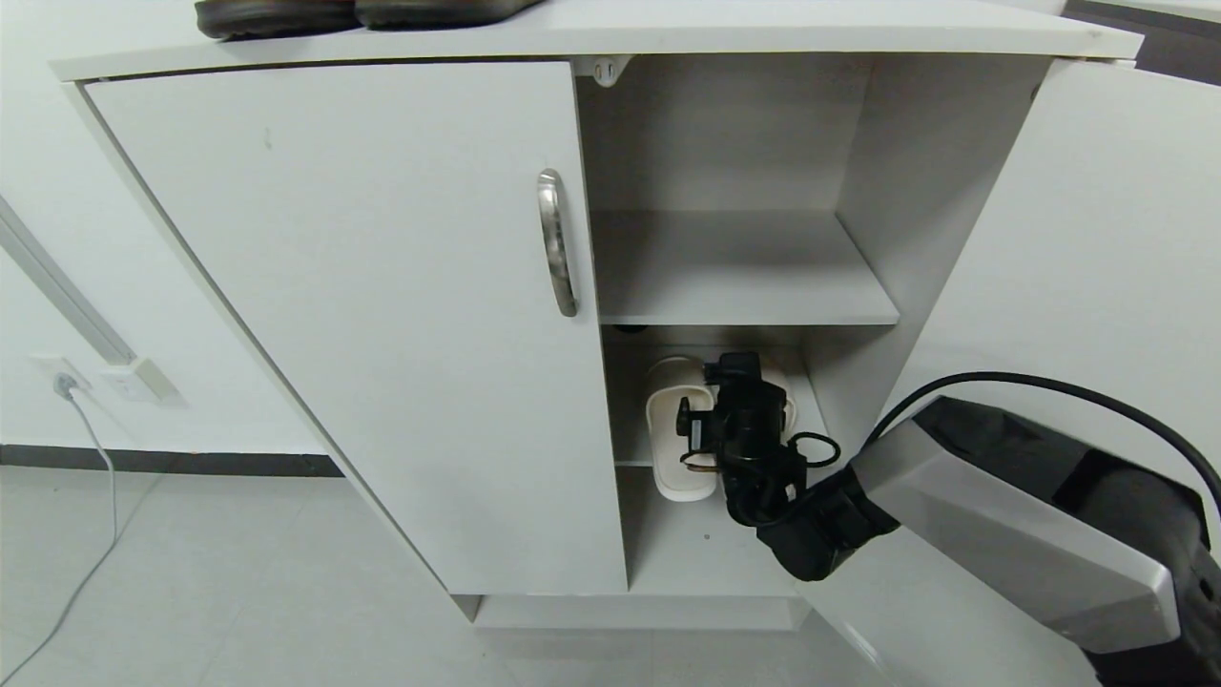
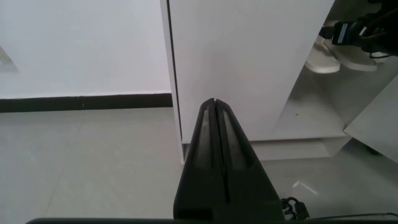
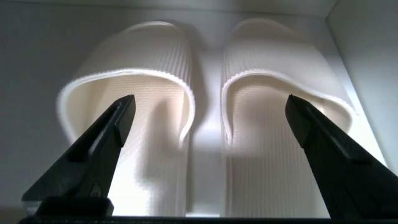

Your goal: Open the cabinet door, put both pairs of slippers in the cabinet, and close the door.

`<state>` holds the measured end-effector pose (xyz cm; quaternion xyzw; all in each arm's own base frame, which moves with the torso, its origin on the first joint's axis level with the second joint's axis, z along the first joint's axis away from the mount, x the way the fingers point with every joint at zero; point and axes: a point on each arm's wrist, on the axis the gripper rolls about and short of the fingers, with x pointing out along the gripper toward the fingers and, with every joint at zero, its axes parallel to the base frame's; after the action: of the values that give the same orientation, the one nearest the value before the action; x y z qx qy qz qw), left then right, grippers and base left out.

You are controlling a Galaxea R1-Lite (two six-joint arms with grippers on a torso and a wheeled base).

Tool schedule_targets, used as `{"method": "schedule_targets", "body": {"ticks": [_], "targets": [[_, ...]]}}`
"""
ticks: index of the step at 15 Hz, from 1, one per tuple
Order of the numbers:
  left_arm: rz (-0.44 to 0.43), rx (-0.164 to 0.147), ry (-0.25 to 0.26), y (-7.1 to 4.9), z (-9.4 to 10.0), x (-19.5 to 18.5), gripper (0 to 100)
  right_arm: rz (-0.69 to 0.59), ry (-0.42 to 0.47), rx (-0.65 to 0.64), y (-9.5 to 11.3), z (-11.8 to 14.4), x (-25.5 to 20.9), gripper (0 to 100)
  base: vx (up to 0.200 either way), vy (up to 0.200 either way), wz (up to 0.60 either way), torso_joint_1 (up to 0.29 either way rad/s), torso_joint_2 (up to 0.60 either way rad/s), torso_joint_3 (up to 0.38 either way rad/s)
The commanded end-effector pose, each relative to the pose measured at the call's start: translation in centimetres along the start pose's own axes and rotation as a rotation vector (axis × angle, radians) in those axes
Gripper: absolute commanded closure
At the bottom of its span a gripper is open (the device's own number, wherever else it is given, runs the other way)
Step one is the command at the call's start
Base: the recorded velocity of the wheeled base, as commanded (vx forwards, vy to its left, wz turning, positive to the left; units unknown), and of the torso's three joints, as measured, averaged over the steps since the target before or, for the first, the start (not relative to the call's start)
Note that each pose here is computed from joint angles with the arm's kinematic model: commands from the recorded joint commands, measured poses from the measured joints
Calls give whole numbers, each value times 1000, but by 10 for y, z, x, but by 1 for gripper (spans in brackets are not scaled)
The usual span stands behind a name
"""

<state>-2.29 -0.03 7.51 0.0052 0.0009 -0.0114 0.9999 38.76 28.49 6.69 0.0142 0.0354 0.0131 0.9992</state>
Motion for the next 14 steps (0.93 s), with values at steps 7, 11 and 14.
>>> {"method": "schedule_targets", "body": {"ticks": [7, 11, 14], "targets": [[0, 0, 1, 0, 0, 0, 100, 95, -2, -3, -9, 7, -80, 0, 0, 0, 0, 0, 0, 0], [0, -1, 1, 0, 0, 0, 100, 142, -7, -1, -15, 6, -113, 0, 0, 0, 0, 0, 0, 0], [-2, -1, 1, 0, 0, 0, 100, 145, -12, 1, -15, 8, -114, 0, 0, 0, 0, 0, 0, 0]]}}
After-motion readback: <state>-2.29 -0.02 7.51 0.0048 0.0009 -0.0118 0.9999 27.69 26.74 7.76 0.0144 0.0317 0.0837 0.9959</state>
